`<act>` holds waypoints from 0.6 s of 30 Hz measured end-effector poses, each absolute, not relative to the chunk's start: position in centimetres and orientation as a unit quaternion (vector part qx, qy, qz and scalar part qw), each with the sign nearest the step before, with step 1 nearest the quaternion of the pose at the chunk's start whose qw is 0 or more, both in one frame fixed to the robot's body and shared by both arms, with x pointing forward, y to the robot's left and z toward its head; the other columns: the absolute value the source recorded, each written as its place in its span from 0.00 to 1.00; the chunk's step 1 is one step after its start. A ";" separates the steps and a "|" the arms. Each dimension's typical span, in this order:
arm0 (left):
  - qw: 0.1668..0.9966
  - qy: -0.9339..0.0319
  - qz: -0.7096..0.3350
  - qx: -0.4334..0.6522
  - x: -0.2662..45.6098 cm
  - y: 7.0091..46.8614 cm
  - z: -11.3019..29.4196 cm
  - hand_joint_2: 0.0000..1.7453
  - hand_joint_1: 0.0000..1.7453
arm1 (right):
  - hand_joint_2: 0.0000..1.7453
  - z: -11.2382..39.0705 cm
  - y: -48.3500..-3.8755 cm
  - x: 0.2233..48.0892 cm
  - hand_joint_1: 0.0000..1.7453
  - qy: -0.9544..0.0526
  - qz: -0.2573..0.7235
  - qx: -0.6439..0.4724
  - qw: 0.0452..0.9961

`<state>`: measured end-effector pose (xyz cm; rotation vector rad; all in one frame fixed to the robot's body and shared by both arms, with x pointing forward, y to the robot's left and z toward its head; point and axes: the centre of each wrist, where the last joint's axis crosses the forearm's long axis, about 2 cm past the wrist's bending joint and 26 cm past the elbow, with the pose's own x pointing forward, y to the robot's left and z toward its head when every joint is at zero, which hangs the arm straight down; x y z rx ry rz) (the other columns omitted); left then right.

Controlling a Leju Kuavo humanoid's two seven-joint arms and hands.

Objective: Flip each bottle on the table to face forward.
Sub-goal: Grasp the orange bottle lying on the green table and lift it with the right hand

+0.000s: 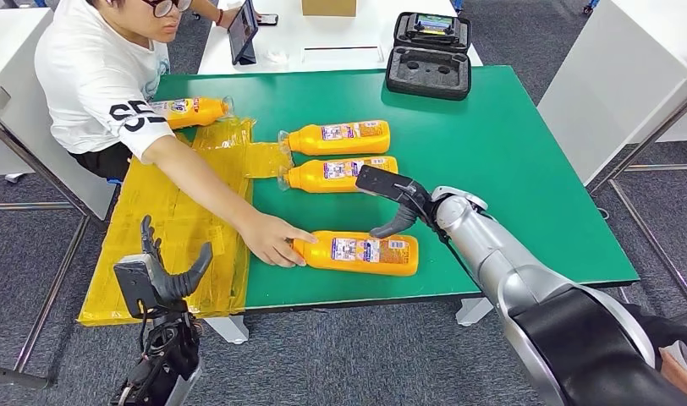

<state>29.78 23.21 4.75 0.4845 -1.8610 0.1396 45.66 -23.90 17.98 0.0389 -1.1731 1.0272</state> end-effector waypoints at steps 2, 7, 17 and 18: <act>0.571 -0.792 0.060 0.207 29.8 23.3 4.7 1.00 0.00 | 1.00 18.1 -23.9 45.7 0.00 -0.530 0.462 0.018 0.711; 0.570 -0.792 0.059 0.208 29.7 23.3 4.7 1.00 0.00 | 1.00 18.2 -23.9 45.8 0.00 -0.532 0.461 0.016 0.710; 0.570 -0.793 0.057 0.207 29.7 23.3 4.7 1.00 0.00 | 1.00 17.2 -22.9 45.2 0.00 -0.531 0.469 -0.002 0.706; 0.570 -0.793 0.057 0.208 29.7 23.3 4.7 1.00 0.00 | 1.00 16.9 -22.8 45.0 0.00 -0.532 0.469 0.002 0.704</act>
